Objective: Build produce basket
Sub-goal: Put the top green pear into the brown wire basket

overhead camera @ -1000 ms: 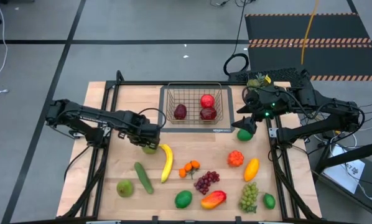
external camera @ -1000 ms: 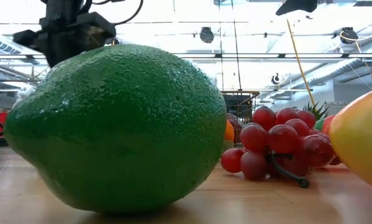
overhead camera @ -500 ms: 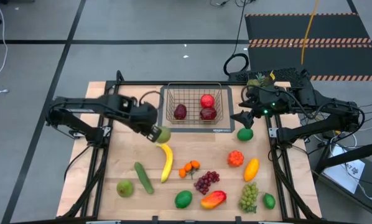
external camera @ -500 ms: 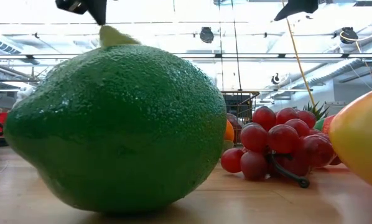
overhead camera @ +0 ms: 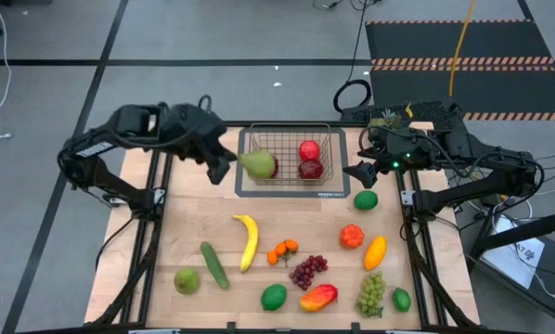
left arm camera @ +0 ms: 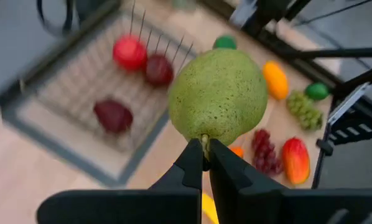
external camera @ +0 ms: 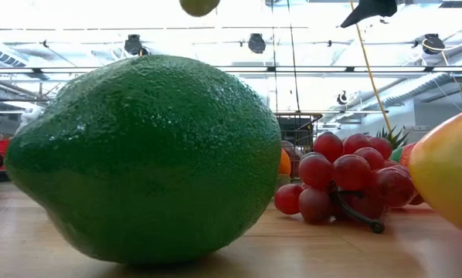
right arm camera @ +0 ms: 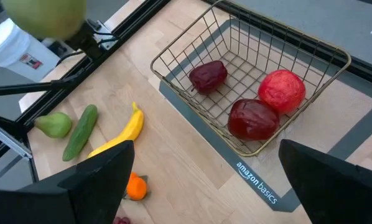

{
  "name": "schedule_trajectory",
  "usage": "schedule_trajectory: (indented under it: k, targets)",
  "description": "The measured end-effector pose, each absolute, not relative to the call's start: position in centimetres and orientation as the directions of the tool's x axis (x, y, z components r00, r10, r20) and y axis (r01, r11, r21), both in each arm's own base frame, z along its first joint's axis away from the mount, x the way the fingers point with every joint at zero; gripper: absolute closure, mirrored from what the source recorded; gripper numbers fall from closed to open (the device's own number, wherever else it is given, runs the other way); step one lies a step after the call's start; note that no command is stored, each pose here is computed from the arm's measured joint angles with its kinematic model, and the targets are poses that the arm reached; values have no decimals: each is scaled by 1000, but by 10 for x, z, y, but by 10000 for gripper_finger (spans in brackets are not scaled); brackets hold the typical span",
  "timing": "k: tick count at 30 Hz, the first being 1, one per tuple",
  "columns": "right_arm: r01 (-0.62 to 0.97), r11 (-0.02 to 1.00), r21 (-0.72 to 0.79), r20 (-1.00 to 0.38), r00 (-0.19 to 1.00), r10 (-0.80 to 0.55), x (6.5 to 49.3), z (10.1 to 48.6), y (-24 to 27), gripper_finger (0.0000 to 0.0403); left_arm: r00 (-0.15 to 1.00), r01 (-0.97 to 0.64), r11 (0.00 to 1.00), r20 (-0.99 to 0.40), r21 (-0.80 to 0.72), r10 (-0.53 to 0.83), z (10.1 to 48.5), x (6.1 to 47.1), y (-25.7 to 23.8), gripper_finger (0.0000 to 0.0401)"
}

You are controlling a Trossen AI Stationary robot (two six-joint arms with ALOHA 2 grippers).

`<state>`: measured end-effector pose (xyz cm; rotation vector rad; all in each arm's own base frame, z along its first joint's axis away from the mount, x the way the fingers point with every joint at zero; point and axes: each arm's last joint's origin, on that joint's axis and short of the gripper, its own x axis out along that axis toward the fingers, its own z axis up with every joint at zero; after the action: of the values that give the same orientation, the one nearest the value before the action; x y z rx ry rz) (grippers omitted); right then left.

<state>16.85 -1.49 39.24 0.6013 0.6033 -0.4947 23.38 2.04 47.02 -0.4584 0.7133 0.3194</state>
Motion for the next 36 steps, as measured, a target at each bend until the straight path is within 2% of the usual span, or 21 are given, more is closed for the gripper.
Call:
schedule_trajectory:
  k: [5, 9, 13, 22, 31, 36]
  targets:
    - [597, 731, 330, -641, 710, -290, 168, 393, -16, 8, 787, -267, 954, -602, -133, 136, 487, 233, 22, 393]
    - [580, 758, 298, -631, 716, -299, 169, 393, -17, 8, 831, -135, 990, -538, 48, 139, 492, 238, 22, 393]
    - [561, 783, 269, -629, 718, -298, 169, 394, -17, 8, 871, -50, 978, -470, 203, 141, 499, 242, 22, 393]
    - [508, 843, 177, -628, 718, -300, 169, 394, -17, 8, 895, -21, 919, -402, 394, 193, 504, 246, 24, 393]
    - [458, 883, 104, -627, 719, -299, 168, 394, -17, 8, 883, -45, 905, -407, 422, 234, 501, 251, 26, 391]
    - [440, 895, 79, -627, 720, -298, 168, 394, -17, 8, 885, -90, 934, -402, 347, 234, 500, 257, 27, 394]
